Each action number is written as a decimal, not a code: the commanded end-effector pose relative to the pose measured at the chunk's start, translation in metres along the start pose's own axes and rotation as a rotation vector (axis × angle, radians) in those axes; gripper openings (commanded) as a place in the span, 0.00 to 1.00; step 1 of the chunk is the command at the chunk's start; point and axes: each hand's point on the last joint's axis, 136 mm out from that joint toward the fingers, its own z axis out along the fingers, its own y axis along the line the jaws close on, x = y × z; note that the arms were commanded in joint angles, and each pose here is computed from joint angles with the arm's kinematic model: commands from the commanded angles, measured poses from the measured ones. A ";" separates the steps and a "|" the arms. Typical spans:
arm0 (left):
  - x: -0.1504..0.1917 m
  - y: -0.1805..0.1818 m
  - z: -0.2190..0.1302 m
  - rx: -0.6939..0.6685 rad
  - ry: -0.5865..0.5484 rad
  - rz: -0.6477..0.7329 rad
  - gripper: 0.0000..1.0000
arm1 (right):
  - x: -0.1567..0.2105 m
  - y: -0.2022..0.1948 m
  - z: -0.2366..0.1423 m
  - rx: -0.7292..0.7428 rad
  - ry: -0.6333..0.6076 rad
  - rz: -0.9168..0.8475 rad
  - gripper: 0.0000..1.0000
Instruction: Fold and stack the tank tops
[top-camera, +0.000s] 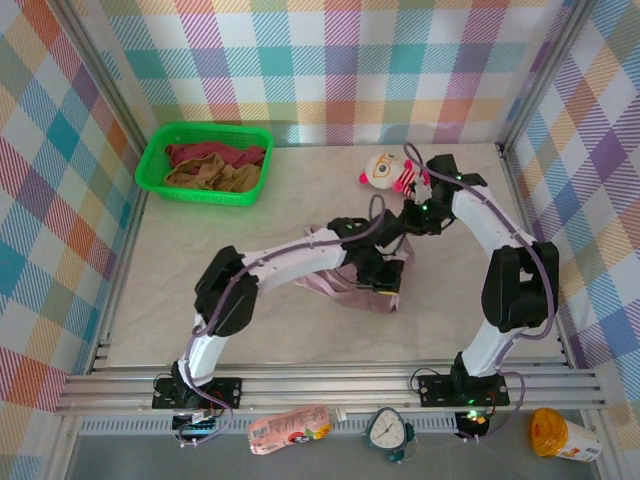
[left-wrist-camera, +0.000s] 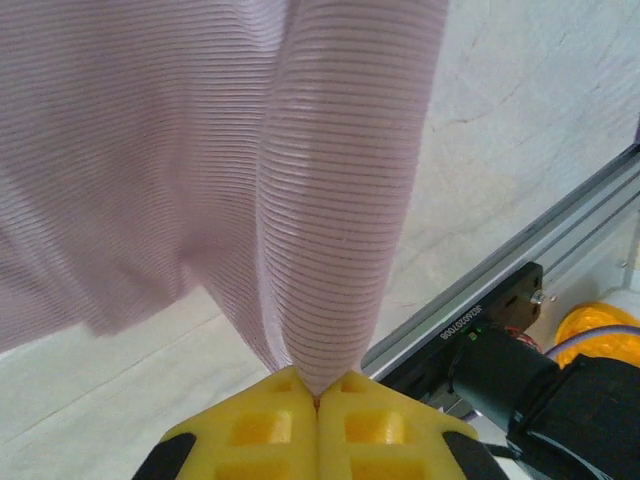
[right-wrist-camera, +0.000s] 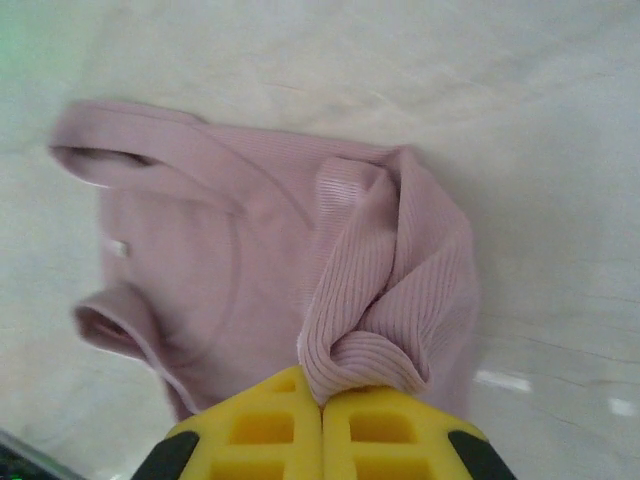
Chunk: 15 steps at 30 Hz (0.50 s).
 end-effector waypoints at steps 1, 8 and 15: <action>0.001 0.001 -0.037 0.056 -0.031 -0.021 0.00 | -0.014 0.043 0.005 -0.124 -0.009 0.087 0.07; 0.001 0.050 -0.062 0.032 -0.043 -0.128 0.00 | -0.021 0.086 0.037 -0.141 0.050 0.153 0.10; 0.010 0.087 -0.084 -0.024 -0.058 -0.182 0.00 | -0.023 0.132 0.064 -0.191 0.076 0.143 0.10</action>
